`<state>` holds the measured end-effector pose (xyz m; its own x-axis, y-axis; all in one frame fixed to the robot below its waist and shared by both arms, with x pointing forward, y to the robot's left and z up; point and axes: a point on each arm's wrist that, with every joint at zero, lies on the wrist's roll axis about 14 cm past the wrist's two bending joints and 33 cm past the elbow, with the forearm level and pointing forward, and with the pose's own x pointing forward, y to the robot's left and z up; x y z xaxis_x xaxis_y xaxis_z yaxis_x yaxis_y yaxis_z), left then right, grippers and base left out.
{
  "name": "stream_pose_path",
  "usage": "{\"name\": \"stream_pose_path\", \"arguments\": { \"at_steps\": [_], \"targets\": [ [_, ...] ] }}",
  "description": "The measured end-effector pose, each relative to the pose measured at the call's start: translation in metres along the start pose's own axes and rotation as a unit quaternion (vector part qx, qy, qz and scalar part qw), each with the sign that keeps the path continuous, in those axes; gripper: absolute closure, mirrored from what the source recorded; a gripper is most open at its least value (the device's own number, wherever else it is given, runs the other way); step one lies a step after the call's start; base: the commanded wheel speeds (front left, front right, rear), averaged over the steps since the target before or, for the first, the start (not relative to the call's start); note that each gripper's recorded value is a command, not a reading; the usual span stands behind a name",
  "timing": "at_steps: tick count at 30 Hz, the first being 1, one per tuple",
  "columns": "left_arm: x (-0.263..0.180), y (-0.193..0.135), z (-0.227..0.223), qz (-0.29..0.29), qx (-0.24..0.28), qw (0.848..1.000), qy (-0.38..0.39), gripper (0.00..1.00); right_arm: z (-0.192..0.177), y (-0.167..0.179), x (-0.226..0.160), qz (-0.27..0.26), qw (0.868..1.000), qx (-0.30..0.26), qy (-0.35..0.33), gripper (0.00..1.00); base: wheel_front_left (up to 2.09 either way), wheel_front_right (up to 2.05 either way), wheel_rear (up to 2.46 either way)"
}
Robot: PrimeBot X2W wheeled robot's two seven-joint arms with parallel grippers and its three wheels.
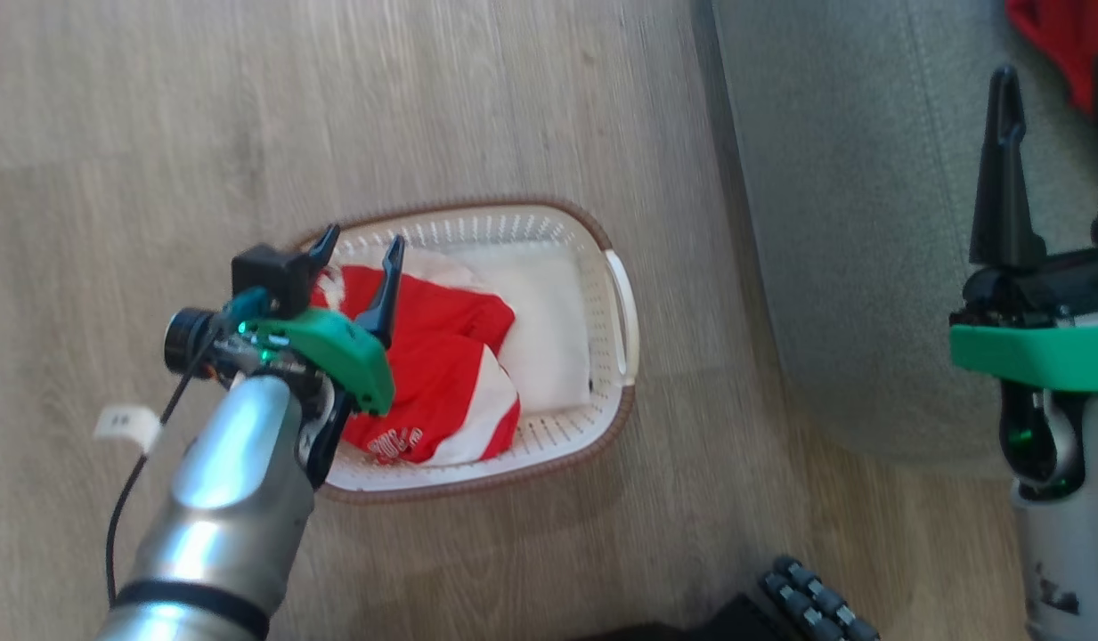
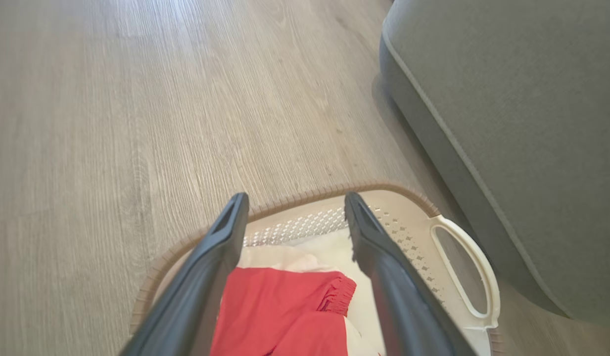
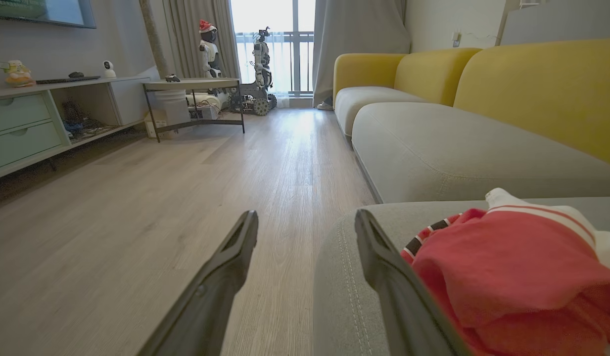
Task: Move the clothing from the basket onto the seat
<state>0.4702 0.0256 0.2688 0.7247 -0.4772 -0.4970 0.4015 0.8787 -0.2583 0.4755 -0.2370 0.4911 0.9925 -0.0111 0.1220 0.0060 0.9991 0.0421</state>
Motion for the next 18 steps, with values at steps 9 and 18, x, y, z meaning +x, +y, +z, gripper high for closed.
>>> {"name": "stream_pose_path", "arguments": {
  "at_steps": [9, 18],
  "targets": [
    [0.035, -0.008, -0.048, -0.032, -0.001, 0.996, 0.084, 0.0, -0.017, -0.007, 0.016, -0.008, 1.0, -0.01, 0.004, 0.0, 0.0, 0.0, 0.0],
    [0.054, -0.015, -0.115, -0.052, -0.005, 0.979, 0.195, 0.0, -0.033, -0.012, 0.027, -0.015, 1.0, -0.021, 0.008, 0.0, 0.0, 0.0, 0.0]
  ]
}}
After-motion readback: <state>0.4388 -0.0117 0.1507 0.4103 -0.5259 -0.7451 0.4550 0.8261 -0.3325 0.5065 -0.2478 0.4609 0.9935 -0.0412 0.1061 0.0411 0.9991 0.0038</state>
